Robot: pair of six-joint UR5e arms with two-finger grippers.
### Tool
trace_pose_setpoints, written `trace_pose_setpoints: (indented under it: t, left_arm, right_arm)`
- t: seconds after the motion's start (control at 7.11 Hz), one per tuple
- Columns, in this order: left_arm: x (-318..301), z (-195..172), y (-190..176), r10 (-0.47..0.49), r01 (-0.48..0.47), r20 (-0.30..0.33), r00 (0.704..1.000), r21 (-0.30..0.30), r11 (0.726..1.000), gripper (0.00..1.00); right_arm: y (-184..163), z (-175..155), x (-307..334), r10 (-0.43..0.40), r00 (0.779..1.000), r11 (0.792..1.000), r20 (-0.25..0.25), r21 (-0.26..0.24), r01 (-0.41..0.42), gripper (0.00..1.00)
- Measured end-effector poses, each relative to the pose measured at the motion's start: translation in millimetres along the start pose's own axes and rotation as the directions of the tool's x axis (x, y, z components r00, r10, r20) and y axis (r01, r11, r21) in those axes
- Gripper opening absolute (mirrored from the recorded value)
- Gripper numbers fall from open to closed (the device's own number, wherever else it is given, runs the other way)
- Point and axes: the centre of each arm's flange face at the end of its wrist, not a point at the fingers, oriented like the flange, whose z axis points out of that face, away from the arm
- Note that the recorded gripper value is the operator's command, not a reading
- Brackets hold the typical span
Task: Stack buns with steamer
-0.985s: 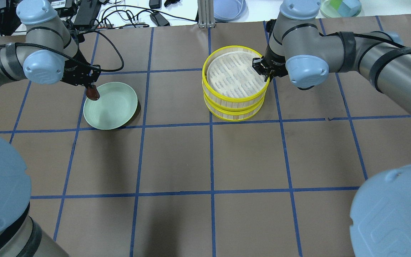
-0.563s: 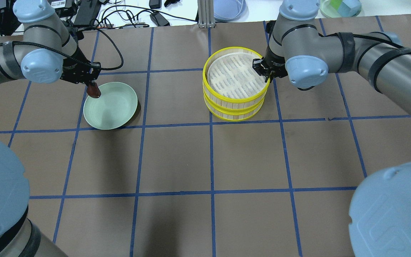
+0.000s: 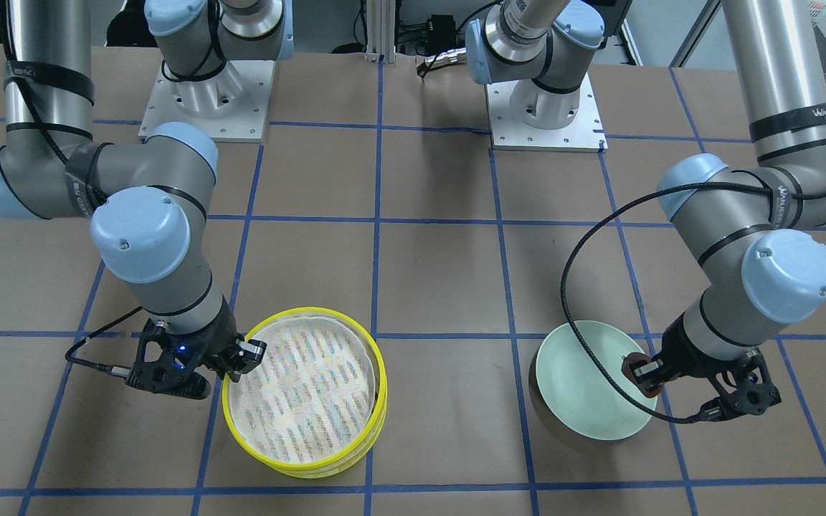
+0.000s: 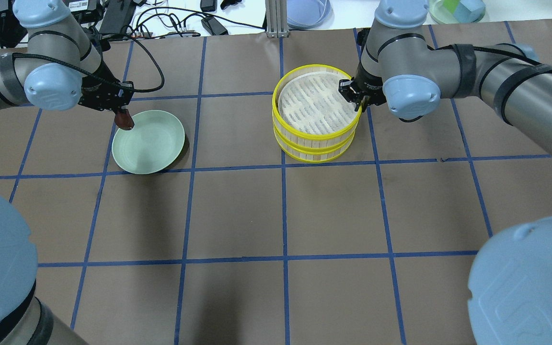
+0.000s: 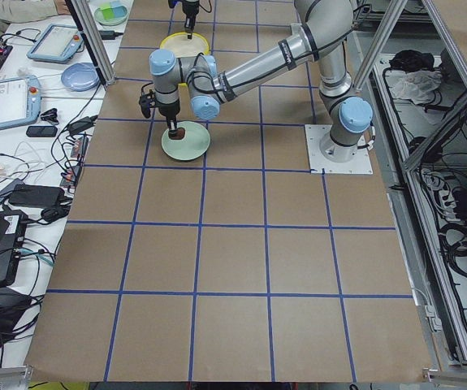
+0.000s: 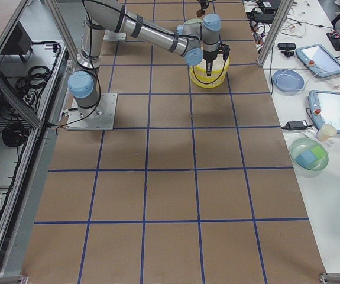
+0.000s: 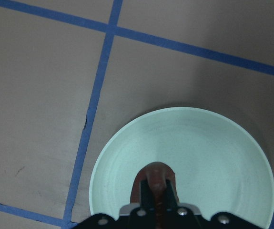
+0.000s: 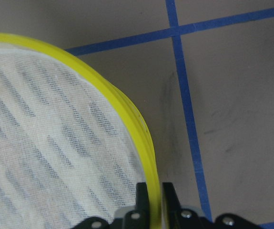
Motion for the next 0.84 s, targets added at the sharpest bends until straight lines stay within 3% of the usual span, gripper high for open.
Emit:
trace_pose_setpoints:
  t: [0.14,0.28,0.56,0.84]
  left_arm:
    - [0.0,-1.6,1.5,-0.002,0.002,0.003,1.0,-0.003,1.0,0.0]
    - [0.7,-5.0,3.4,-0.002,0.002,0.005,1.0,-0.006,1.0,0.0]
    - [8.8,-28.5,9.0,-0.056,0.057,-0.014,0.998,0.021,0.998,0.0]
    - [32.7,-59.7,19.6,-0.149,0.154,-0.075,0.986,0.059,0.986,0.0]
  right_arm:
    - [0.1,0.0,-0.2,0.001,1.0,1.0,0.002,-0.001,-0.001,0.9]
    - [0.1,-0.5,-0.5,0.002,1.0,1.0,0.006,0.0,-0.002,1.0]
    - [0.1,-10.8,-1.1,0.001,1.0,1.0,0.015,0.012,-0.001,1.0]
    - [7.3,-56.0,0.7,-0.006,1.0,0.999,0.02,0.035,0.006,1.0]
